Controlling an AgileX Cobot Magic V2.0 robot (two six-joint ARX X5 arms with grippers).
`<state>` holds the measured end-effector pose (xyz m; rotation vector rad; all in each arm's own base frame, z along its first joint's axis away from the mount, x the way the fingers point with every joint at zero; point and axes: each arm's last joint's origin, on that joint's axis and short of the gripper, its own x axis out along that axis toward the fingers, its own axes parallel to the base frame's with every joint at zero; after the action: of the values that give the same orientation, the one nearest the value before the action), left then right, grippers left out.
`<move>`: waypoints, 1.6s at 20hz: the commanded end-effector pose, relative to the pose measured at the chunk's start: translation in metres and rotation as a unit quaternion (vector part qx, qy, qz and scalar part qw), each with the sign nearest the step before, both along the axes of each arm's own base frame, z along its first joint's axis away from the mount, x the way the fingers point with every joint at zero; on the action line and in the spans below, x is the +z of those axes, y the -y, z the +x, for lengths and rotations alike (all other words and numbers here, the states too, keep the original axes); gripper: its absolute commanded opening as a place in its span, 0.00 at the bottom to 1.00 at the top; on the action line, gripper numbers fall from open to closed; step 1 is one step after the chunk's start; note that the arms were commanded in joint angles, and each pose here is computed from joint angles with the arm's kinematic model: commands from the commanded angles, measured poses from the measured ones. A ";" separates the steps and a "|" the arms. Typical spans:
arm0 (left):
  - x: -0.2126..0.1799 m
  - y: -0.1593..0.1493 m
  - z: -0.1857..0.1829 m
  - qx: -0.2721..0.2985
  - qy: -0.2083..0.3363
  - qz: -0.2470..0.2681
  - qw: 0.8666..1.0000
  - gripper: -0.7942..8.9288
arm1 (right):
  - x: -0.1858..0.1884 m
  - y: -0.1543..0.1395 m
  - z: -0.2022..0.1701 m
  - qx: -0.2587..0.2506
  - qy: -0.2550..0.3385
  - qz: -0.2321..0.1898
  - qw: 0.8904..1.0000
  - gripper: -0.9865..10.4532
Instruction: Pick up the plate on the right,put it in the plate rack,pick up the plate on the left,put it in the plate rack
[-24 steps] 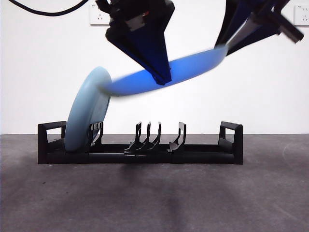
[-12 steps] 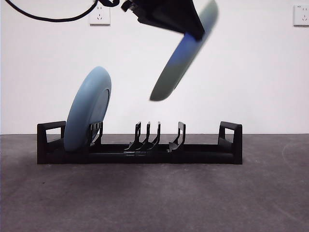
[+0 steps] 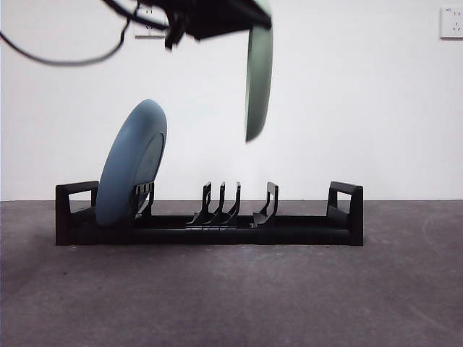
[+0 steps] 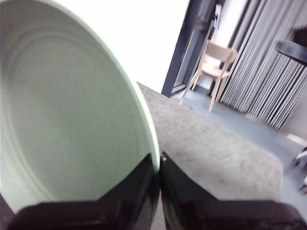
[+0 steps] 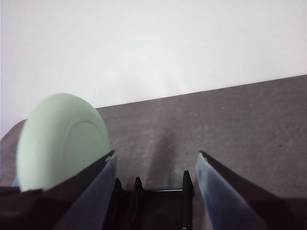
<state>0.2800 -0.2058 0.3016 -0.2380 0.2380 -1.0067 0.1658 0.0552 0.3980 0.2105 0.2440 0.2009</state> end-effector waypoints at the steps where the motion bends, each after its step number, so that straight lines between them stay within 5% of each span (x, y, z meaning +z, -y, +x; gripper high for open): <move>1: -0.014 0.001 0.013 0.002 -0.046 -0.028 0.999 0.07 | -0.001 -0.001 0.003 -0.001 -0.001 -0.005 1.000 0.33; 12: -0.062 0.007 0.034 0.017 -0.103 0.017 0.994 0.07 | -0.009 -0.006 0.016 -0.001 -0.024 -0.014 1.000 0.33; 18: -0.075 0.004 0.032 0.040 -0.125 0.081 0.988 0.09 | -0.014 -0.008 0.023 -0.001 -0.036 -0.018 0.999 0.33; 23: -0.077 0.005 0.030 0.020 -0.137 0.084 0.987 0.38 | -0.015 -0.009 0.025 0.000 -0.040 -0.019 0.999 0.33; 32: -0.045 0.002 0.014 -0.011 -0.108 0.059 0.992 0.38 | -0.016 -0.010 0.026 0.015 -0.039 -0.046 0.998 0.32</move>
<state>0.2986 -0.2085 0.2485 -0.2477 0.5345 -0.9674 0.1906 0.0641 0.3824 0.1527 0.3321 0.2008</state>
